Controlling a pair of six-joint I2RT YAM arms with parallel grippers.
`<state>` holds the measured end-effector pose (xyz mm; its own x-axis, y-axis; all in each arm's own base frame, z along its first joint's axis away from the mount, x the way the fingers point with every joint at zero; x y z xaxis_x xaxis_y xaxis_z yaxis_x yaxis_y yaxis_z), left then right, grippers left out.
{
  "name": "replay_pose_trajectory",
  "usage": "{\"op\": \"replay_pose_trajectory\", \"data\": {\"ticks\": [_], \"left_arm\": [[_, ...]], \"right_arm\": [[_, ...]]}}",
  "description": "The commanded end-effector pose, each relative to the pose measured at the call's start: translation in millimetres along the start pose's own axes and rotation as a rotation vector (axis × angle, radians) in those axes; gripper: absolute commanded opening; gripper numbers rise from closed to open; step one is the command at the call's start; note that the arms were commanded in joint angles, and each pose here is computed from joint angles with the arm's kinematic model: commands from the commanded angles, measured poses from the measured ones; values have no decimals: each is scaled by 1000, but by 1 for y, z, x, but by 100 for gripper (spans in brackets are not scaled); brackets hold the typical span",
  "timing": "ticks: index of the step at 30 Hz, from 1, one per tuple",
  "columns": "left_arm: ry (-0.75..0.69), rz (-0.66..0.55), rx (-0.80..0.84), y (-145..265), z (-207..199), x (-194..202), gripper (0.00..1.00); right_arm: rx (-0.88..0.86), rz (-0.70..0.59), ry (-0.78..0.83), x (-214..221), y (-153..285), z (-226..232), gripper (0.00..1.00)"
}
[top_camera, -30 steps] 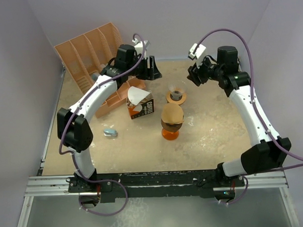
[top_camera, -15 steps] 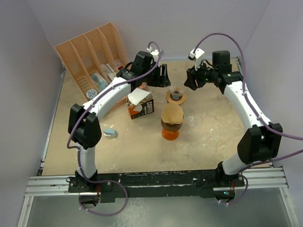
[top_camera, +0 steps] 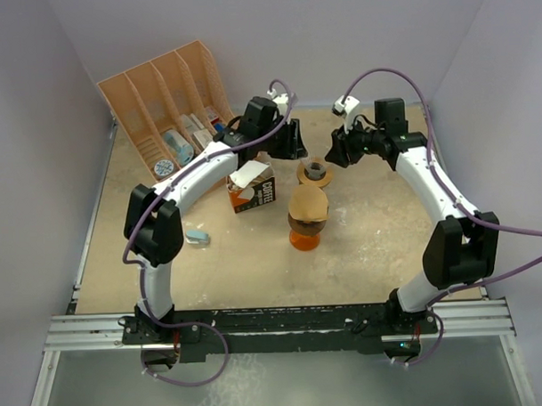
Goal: Place the coffee filter in the dripper
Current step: Place the coffee filter at the coffee filter holder.
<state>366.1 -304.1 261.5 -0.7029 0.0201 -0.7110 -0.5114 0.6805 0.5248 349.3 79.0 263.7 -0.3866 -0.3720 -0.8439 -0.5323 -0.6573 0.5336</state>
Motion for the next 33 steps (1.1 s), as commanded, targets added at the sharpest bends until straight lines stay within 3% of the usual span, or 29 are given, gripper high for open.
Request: {"op": "replay_pose_trajectory", "data": {"ticks": [1,16,33], "left_arm": [[-16,-30,47,8,-10,-1,37],[-6,4,24,1,0,18,18],[23,76,-67,-12,23,52,10]], "right_arm": [[-42,-12,26,5,-1,2,42],[-30,3,38,24,-9,2,34],[4,18,44,34,-14,-1,30]]}}
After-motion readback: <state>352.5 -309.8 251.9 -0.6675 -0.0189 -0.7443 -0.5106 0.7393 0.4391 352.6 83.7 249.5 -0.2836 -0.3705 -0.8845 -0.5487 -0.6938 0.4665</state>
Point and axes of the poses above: each gripper's point midway between its finger pads, its own y axis back along the fingers, its own z axis along the line the jaws close on, x = y × z, the point moved 10 cm from there along y, back along the fingers
